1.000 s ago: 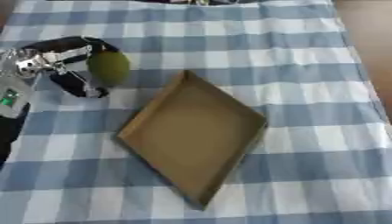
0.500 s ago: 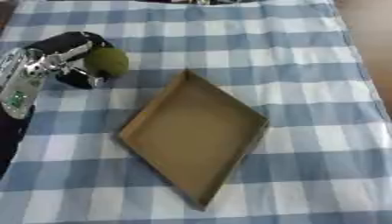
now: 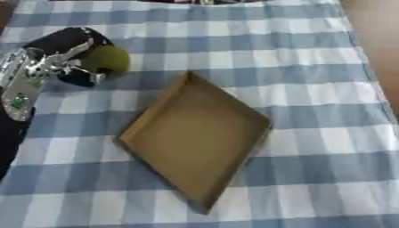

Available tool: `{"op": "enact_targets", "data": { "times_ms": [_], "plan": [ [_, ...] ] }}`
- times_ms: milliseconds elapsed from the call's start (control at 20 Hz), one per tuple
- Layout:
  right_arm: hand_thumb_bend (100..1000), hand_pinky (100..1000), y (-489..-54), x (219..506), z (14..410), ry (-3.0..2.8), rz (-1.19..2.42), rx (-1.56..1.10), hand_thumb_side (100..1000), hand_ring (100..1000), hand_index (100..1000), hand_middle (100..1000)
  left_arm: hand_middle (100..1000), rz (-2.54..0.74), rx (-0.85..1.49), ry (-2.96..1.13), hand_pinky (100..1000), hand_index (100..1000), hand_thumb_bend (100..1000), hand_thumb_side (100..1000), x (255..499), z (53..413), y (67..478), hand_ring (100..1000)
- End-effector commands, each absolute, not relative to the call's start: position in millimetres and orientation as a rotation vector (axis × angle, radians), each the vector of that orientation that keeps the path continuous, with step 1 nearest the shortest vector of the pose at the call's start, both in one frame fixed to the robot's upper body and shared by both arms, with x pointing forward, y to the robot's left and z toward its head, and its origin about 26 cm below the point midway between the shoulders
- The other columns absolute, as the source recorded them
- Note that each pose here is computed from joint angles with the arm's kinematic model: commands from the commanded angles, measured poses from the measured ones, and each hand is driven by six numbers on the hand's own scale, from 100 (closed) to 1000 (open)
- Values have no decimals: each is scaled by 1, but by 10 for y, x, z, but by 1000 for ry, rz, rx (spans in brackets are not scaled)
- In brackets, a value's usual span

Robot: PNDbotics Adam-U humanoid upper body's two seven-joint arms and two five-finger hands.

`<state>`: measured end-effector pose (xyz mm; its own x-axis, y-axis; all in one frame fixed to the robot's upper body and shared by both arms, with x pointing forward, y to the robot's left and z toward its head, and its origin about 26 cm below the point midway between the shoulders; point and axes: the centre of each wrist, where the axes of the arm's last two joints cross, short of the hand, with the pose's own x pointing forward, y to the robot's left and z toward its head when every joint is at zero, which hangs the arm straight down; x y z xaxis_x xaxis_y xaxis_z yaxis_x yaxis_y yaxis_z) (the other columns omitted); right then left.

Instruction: Pick up objects on the table and place them in the box.

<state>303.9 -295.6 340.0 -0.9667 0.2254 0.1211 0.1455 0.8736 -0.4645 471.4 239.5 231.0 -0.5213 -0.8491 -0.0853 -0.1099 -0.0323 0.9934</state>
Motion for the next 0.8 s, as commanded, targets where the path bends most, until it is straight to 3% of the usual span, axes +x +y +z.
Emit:
{"op": "enact_targets", "data": {
  "times_ms": [50, 450, 800],
  "plan": [
    [100, 815, -2962, 2998, 3469, -2895, 701, -287, 470, 734, 802, 659, 499, -1596, 1139, -1763, 408, 660, 100, 100, 4679, 2514, 2411, 478],
    [100, 813, -2999, 2971, 3493, -2905, 678, -313, 470, 731, 802, 658, 499, -1671, 1250, -1928, 398, 635, 107, 100, 4563, 2596, 2287, 463],
    [100, 811, -3099, 2950, 3528, -2904, 672, -403, 446, 730, 802, 659, 505, -1834, 1214, -2038, 409, 653, 143, 100, 4367, 2690, 2073, 475]
  ]
}}
